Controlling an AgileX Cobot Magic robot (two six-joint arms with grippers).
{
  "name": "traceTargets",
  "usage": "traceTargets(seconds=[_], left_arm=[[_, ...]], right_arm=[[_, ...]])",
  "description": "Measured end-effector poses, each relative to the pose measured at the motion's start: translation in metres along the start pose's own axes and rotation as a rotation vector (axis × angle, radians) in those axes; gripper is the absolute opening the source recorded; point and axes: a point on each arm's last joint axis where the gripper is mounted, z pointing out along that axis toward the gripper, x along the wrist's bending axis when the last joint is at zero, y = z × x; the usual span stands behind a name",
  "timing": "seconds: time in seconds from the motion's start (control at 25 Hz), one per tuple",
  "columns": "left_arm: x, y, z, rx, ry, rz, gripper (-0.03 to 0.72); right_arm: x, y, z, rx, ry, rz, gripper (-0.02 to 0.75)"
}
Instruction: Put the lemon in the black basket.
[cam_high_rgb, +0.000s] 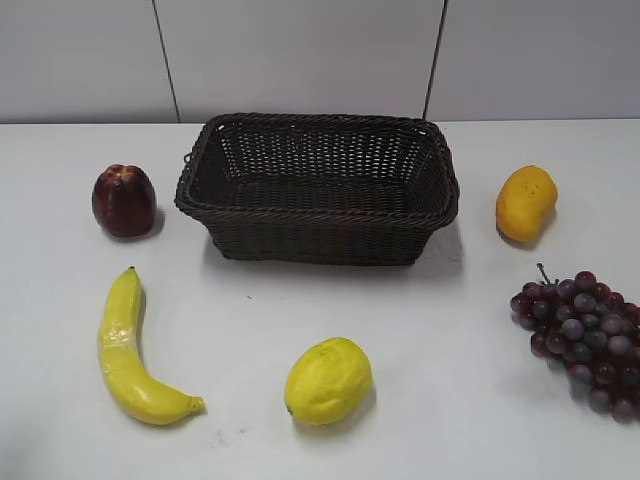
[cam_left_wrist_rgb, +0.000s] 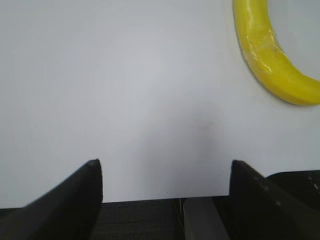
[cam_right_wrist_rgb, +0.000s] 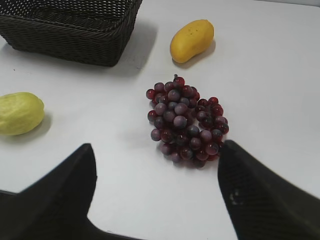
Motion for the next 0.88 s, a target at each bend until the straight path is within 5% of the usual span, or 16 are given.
traceTargets(seconds=[0.4,0.88], left_arm=[[-0.042,0.032,0.045,0.075,-0.097,0.094,0.592],[-0.154,0.095,0.086,0.149,-0.21,0.393,0.592]], right_arm=[[0.0,0.0,0.0,0.0,0.0,0.0,0.571],[0.0,0.0,0.0,0.0,0.0,0.0,0.571]])
